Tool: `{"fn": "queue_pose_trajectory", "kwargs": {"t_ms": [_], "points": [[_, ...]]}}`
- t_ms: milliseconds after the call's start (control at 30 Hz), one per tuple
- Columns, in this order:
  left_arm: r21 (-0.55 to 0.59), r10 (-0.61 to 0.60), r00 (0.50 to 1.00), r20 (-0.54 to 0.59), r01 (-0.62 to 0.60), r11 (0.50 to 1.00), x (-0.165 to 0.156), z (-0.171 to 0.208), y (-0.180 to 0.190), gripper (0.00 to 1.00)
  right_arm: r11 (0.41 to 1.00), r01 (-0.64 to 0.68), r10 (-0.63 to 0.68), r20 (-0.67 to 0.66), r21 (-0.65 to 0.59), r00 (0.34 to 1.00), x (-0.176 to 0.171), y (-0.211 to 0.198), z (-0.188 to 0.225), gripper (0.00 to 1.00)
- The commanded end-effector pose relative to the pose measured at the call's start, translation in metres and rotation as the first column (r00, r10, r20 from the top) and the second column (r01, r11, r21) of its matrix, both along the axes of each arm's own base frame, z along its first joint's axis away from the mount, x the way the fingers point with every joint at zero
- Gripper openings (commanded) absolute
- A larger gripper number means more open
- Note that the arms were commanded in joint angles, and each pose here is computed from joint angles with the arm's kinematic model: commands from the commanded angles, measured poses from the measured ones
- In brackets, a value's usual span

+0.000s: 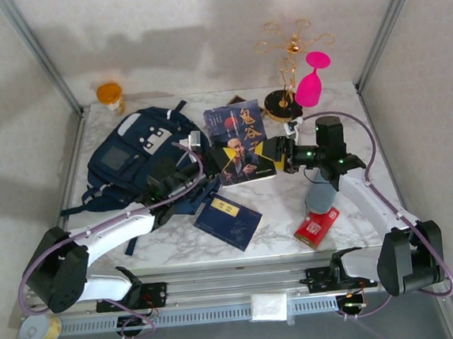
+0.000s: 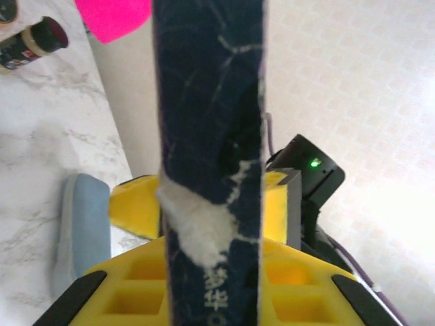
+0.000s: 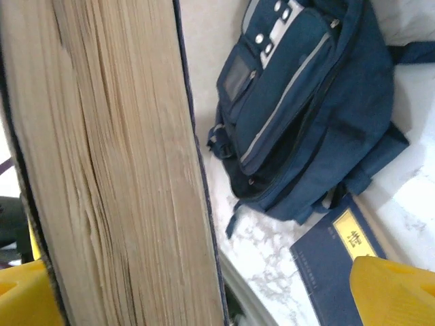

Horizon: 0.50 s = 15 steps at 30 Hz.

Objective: Pack the student bag

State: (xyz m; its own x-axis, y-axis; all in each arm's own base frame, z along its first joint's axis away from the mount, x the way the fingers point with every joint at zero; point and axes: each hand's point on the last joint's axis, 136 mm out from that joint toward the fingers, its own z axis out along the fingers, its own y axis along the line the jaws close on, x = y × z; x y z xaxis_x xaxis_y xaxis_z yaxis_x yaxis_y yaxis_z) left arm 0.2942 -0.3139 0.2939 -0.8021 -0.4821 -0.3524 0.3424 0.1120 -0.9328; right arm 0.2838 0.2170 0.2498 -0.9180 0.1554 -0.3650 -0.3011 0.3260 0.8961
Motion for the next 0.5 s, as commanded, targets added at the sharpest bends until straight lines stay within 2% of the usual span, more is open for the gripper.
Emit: {"fn": "queue_pose_trajectory", "kwargs": {"t_ms": [0, 67, 133, 267, 367, 467], "points": [[-0.105, -0.034, 0.994, 0.109, 0.045, 0.993, -0.004, 0.047, -0.007, 0.0, 0.983, -0.132, 0.126, 0.048, 0.127, 0.991, -0.021, 0.014, 0.026, 0.99], [-0.069, -0.008, 0.996, 0.09, 0.015, 0.998, 0.003, 0.038, -0.008, 0.0, 0.971, -0.167, 0.148, 0.115, 0.171, 0.982, -0.029, 0.017, 0.047, 0.99], [-0.019, 0.023, 0.997, 0.073, -0.022, 1.0, 0.009, 0.028, -0.006, 0.0, 0.973, -0.158, 0.133, 0.15, 0.169, 0.98, -0.03, 0.016, 0.055, 0.92], [0.082, 0.051, 0.997, 0.05, -0.055, 0.995, 0.016, 0.011, -0.005, 0.0, 0.984, -0.125, 0.109, 0.121, 0.129, 0.987, -0.024, 0.014, 0.044, 0.69], [0.114, 0.068, 0.997, 0.041, -0.072, 0.991, 0.018, 0.002, -0.002, 0.0, 0.991, -0.094, 0.087, 0.074, 0.097, 0.993, -0.019, 0.013, 0.027, 0.45], [0.146, 0.076, 0.996, 0.04, -0.082, 0.986, 0.018, -0.003, 0.0, 0.0, 0.996, -0.068, 0.063, 0.066, 0.064, 0.996, -0.013, 0.01, 0.019, 0.31]]}}
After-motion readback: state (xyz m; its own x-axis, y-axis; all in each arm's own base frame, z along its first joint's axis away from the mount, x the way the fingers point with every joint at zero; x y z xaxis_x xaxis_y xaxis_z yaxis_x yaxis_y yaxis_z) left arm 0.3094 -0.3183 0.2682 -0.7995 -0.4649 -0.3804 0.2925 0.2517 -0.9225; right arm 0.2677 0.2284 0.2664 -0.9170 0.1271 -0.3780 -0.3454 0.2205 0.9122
